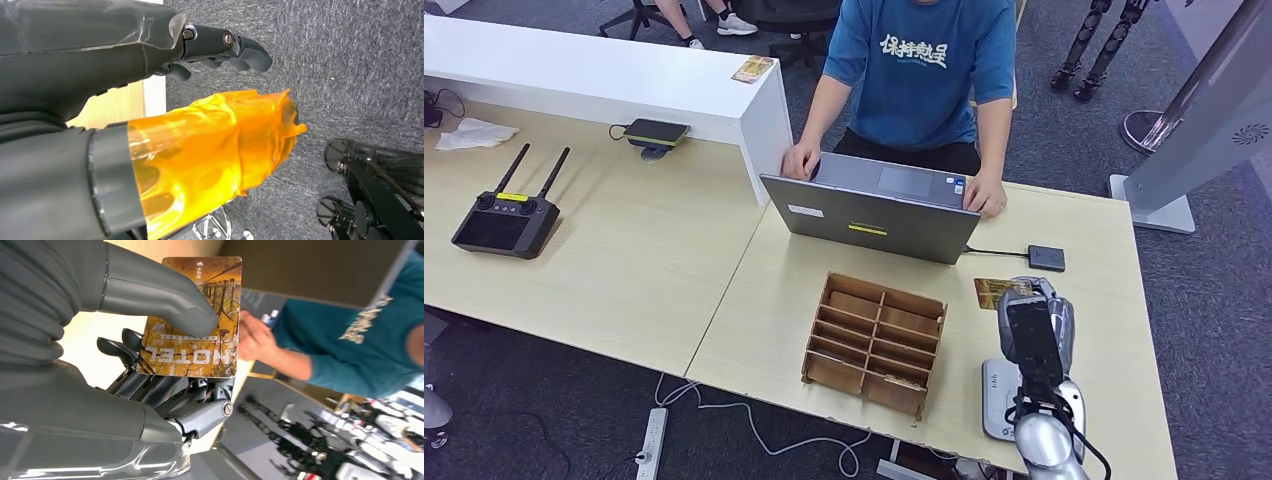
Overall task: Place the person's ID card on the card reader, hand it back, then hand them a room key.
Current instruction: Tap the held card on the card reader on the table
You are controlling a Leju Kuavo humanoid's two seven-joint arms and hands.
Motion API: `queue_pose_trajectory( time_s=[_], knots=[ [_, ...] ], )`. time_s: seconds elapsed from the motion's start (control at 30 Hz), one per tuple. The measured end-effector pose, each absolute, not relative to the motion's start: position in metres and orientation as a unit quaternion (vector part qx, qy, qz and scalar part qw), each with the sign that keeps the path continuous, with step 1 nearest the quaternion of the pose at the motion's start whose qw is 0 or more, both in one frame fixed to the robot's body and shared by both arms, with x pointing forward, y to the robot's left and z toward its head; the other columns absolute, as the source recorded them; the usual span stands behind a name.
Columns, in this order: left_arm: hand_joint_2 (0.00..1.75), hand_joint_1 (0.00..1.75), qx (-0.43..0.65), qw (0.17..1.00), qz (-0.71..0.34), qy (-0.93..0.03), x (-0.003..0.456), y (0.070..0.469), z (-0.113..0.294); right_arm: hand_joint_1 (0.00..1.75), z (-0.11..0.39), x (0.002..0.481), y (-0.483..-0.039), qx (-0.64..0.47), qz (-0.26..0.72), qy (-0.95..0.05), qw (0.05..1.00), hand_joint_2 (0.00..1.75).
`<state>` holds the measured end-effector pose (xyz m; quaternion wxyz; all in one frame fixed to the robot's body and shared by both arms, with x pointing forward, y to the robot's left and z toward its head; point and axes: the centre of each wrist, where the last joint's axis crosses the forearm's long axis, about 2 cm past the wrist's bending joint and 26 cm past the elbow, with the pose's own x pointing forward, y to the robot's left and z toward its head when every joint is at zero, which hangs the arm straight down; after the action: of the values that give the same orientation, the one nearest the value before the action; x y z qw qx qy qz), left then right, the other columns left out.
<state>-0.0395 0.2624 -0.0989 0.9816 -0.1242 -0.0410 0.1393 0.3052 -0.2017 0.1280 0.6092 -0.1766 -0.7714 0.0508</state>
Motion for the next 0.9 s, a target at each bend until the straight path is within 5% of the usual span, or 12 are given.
queue_pose_trajectory(
  time_s=[0.9],
  knots=[
    [0.0, 0.0, -0.114, 0.98, 0.155, -0.041, -0.04, 0.262, -0.099, 1.75, 0.079, 0.249, -0.231, -0.232, 0.059, -0.697, 0.675, 1.75]
  ],
)
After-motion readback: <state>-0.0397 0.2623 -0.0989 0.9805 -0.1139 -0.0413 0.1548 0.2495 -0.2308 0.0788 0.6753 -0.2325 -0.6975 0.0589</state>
